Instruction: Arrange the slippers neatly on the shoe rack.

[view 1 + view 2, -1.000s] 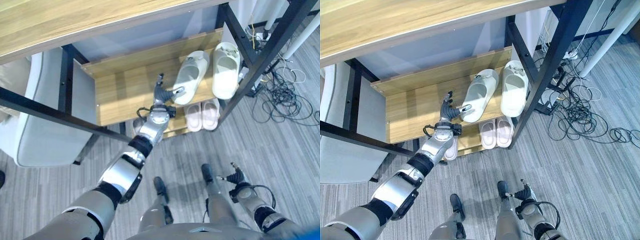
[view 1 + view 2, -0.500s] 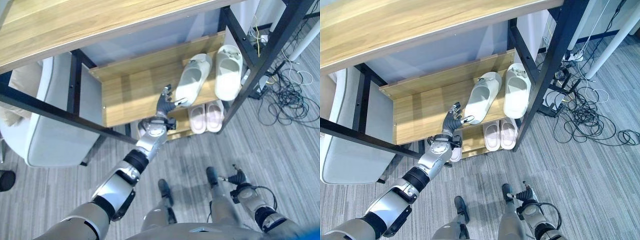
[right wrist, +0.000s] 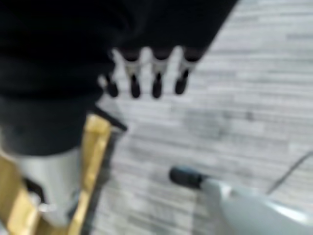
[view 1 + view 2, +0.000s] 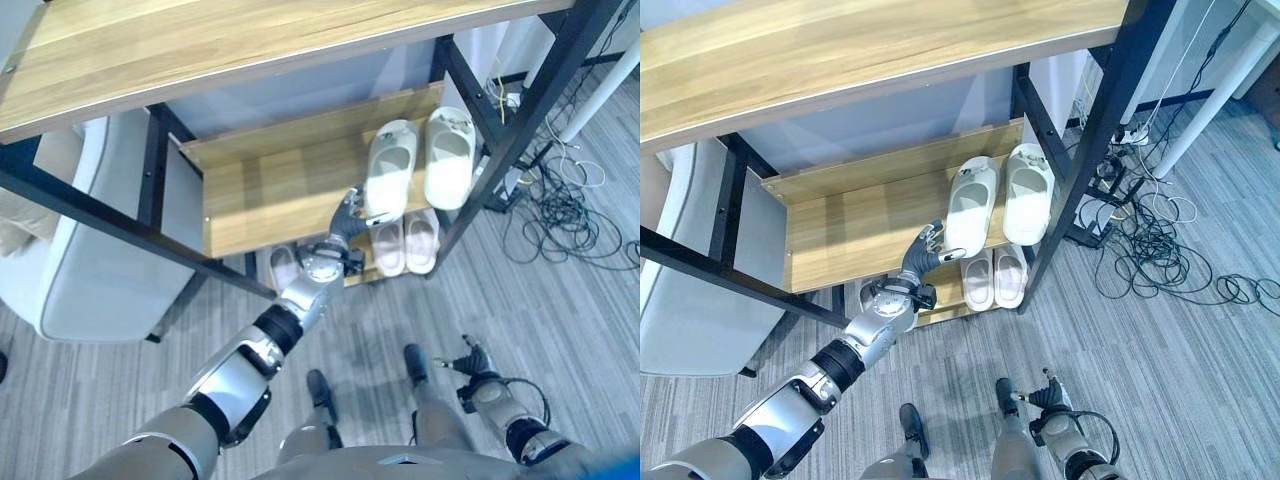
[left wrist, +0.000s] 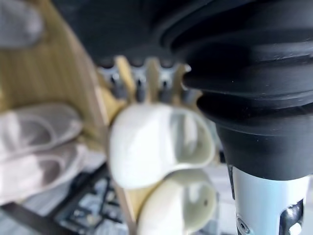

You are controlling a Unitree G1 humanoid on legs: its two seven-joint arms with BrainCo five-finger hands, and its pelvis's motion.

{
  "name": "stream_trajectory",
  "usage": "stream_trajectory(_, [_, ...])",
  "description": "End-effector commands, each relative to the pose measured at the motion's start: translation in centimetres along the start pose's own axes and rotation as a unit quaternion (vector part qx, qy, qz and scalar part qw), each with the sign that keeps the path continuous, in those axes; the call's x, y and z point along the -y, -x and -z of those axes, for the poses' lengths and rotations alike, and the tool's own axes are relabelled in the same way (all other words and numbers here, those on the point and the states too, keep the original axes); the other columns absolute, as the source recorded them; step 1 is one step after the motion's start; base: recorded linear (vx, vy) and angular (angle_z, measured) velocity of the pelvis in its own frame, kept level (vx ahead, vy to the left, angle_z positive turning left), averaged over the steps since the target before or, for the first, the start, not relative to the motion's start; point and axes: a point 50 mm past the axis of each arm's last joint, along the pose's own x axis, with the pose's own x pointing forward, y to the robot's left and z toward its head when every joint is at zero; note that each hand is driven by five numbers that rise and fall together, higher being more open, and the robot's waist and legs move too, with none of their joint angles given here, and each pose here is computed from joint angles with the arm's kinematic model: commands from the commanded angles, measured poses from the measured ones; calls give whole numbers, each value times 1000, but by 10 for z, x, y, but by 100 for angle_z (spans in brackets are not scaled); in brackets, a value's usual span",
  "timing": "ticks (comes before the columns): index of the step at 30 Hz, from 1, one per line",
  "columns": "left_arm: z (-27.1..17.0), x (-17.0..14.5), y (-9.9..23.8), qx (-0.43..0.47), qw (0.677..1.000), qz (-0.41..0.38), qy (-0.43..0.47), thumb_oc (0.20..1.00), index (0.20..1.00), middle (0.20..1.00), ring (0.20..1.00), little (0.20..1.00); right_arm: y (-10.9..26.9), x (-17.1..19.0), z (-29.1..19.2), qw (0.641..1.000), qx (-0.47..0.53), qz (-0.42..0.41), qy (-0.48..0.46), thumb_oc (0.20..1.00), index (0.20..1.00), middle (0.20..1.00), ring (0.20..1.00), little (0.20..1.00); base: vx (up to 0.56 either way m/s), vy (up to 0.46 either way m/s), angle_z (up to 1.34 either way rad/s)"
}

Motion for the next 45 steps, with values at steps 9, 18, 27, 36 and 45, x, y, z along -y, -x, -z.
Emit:
stream_trajectory(9, [-27,28,-3,50,996,44,66,1000,1000,1000,1000,1000,-6,13,-11,1000,15,17,2,1000,1000,1000,1000,1000,0,0,0])
stream_trajectory(18, [-25,37,-4,42,995,49,72,1000,1000,1000,1000,1000,-6,10,-12,1000,13,13,1,1000,1000,1000,1000,1000,0,0,0])
stream_trajectory(27, [-28,44,-7,41,995,43,80,1000,1000,1000,1000,1000,-6,9,-13,1000,12,10,-1,1000,1000,1000,1000,1000,0,0,0])
stream_trajectory(36, [-35,46,-8,55,994,36,82,1000,1000,1000,1000,1000,-6,7,-11,1000,8,9,-7,1000,1000,1000,1000,1000,0,0,0])
stream_trajectory(45, [-62,27,1,172,983,11,-61,1000,1000,1000,1000,1000,-5,8,-12,999,22,12,-28,1000,1000,1000,1000,1000,-3,-4,0])
